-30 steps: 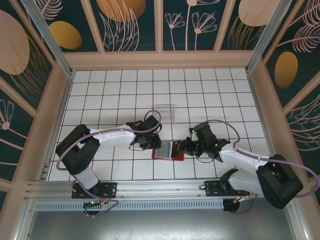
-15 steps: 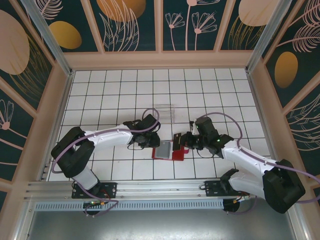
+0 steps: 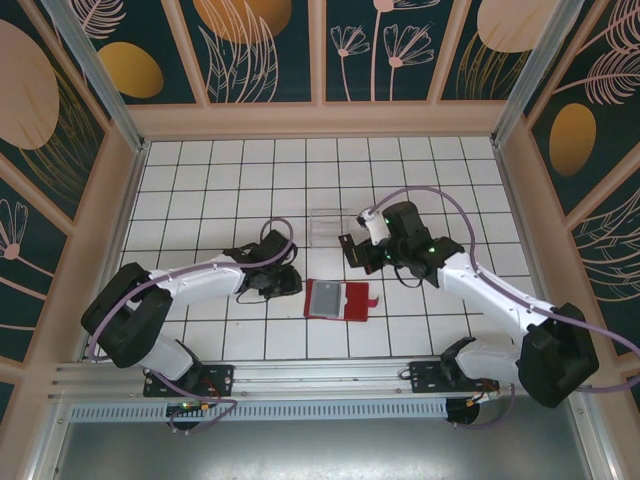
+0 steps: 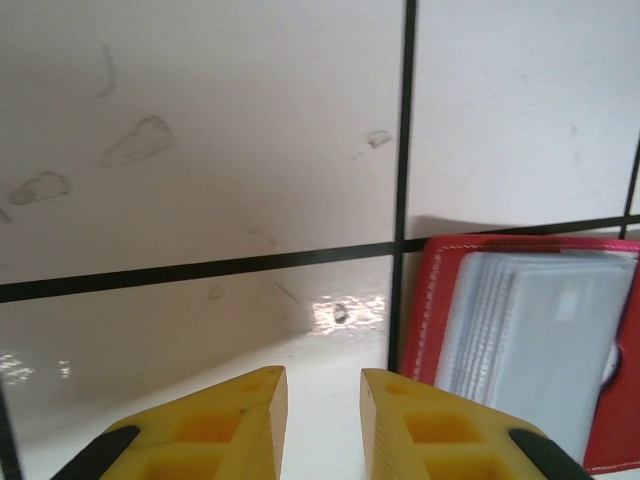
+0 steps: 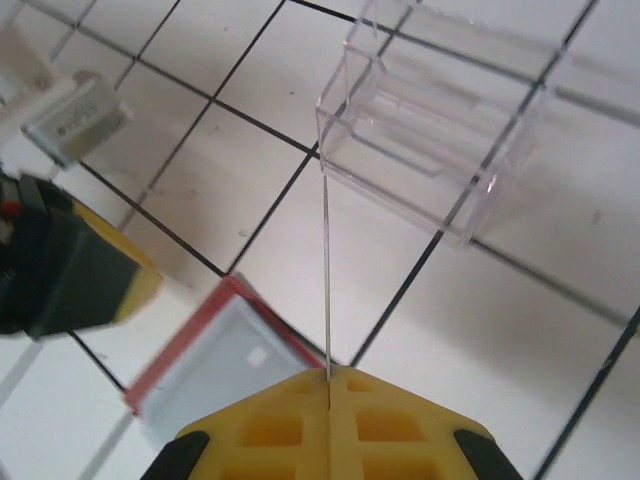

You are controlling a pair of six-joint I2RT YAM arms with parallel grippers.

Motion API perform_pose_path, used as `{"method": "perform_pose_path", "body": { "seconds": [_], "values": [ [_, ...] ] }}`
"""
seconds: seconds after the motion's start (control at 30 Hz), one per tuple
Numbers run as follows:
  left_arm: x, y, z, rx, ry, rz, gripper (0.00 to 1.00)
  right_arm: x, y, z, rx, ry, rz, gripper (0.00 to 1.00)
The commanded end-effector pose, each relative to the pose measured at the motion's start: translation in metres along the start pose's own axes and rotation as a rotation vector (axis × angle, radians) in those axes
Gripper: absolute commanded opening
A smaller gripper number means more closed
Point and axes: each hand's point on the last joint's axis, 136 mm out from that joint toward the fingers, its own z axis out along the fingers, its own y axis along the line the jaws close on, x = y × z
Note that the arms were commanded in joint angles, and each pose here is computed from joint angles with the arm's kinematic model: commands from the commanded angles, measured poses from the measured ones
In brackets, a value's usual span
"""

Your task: Take the credit cards out of the card holder

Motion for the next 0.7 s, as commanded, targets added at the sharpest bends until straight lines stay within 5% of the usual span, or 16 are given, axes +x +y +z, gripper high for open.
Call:
{"method": "perform_pose_path", "body": {
  "seconds": [0.0, 0.33, 0.67],
  "values": [
    [-0.005, 0.001, -0.007, 0.016, -0.02, 0.007, 0.28, -0.002, -0.002, -0.002, -0.001, 0.065, -0.306, 0.0],
    [-0.008, 0.005, -0.014, 0.006, -0.036, 0.025, 0.28, -0.026, -0.002, 0.002, -0.052, 0.165, -0.759, 0.0],
    [-0.004, 0.012, -0.015, 0.002, -0.047, 0.013, 0.28, -0.065, -0.005, 0.027, -0.135, 0.234, -0.927, 0.0]
  ]
}}
